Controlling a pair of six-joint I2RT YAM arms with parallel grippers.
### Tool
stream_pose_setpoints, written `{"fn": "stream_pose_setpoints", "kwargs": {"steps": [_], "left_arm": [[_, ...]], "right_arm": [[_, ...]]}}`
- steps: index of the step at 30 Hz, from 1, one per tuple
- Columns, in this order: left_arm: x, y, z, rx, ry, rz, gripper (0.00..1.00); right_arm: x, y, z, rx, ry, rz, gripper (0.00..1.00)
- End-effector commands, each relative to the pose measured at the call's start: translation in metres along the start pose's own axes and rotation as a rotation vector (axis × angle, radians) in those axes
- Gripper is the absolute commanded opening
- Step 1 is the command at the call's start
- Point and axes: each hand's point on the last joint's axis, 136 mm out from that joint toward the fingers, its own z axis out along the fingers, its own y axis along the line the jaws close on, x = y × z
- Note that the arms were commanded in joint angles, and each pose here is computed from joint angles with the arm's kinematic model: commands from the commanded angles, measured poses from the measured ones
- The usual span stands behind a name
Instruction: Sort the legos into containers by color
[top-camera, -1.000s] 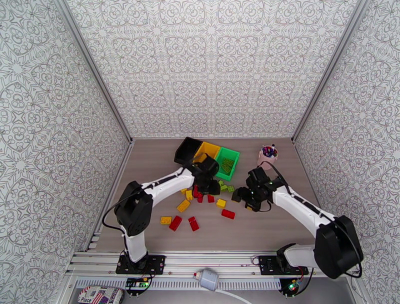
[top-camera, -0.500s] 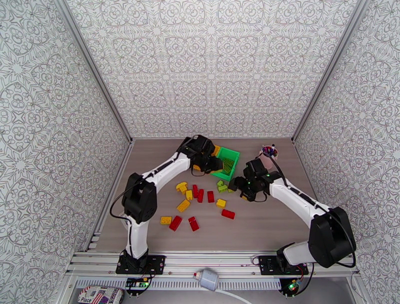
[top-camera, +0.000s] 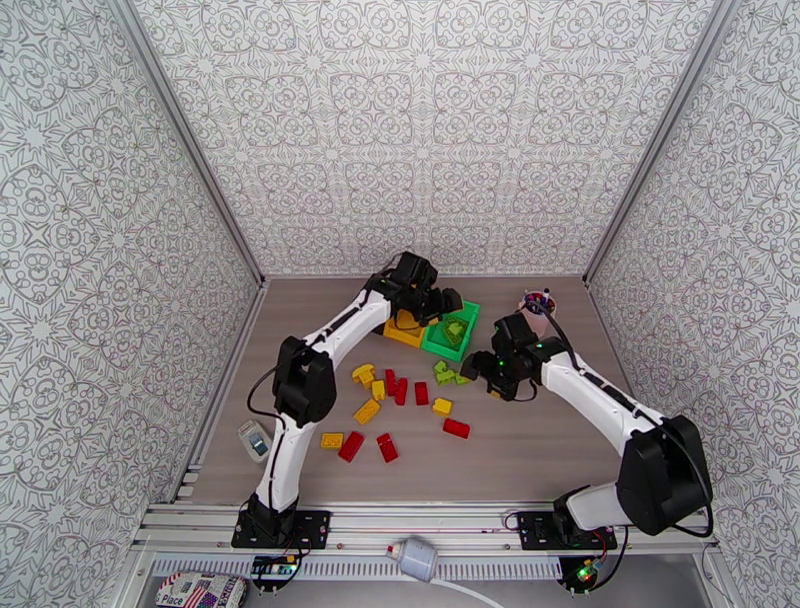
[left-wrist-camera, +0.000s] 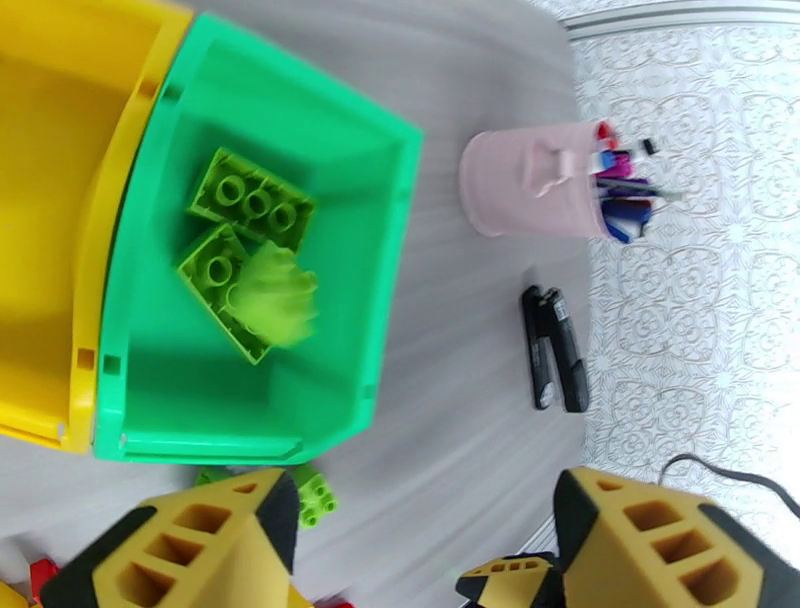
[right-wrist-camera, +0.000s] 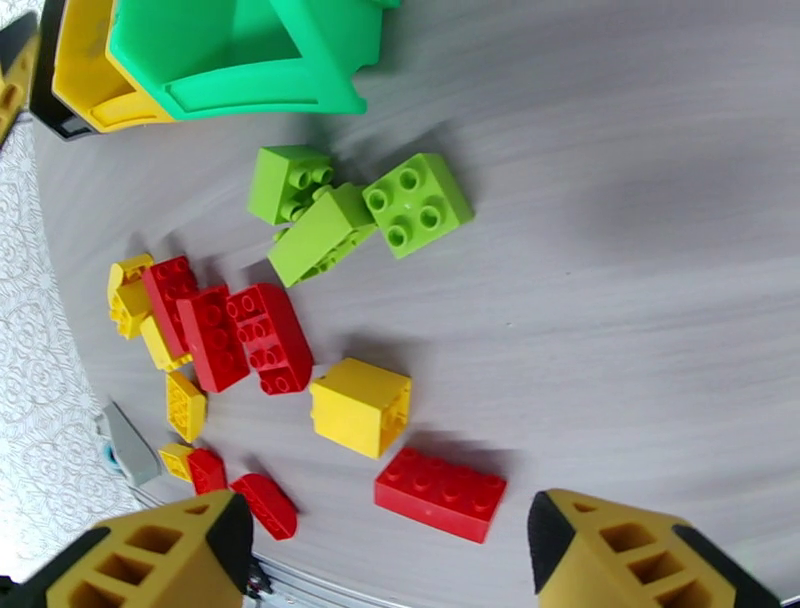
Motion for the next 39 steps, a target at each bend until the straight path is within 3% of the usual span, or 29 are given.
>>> {"fn": "stream_pose_setpoints", "kwargs": {"steps": [1,11,13,14,27,39], "left_arm": [[0.001,-0.024,-0.031,0.017,-0.037,0.045,0.75],[0.049,0.018,-0.091,-0.188,-0.1,0.118,0.88],[0.06,0.029,-0.103,-0.222,-0.112,0.118,0.92],[0.066,0.039,-0.109,-0.252,-0.126,0.113,0.99],[0.149,0.12,-0.135,-0.362,-0.129,-0.046,0.99],[0.163,0.132,-0.133,-0.366,-0.125,-0.084,0.99]], "right_arm": [[-0.006,-0.007,-0.007,0.059,-0.014,-0.054,0.77],[-0.007,-0.015,0.018,0.146,0.066,-0.136,0.76],[-0.007,-0.014,0.024,0.163,0.078,-0.156,0.76],[-0.007,-0.013,0.026,0.17,0.084,-0.163,0.76],[-0.014,-0.012,0.061,0.259,0.122,-0.244,0.78],[-0.034,-0.012,0.083,0.33,0.144,-0.317,0.67]]}}
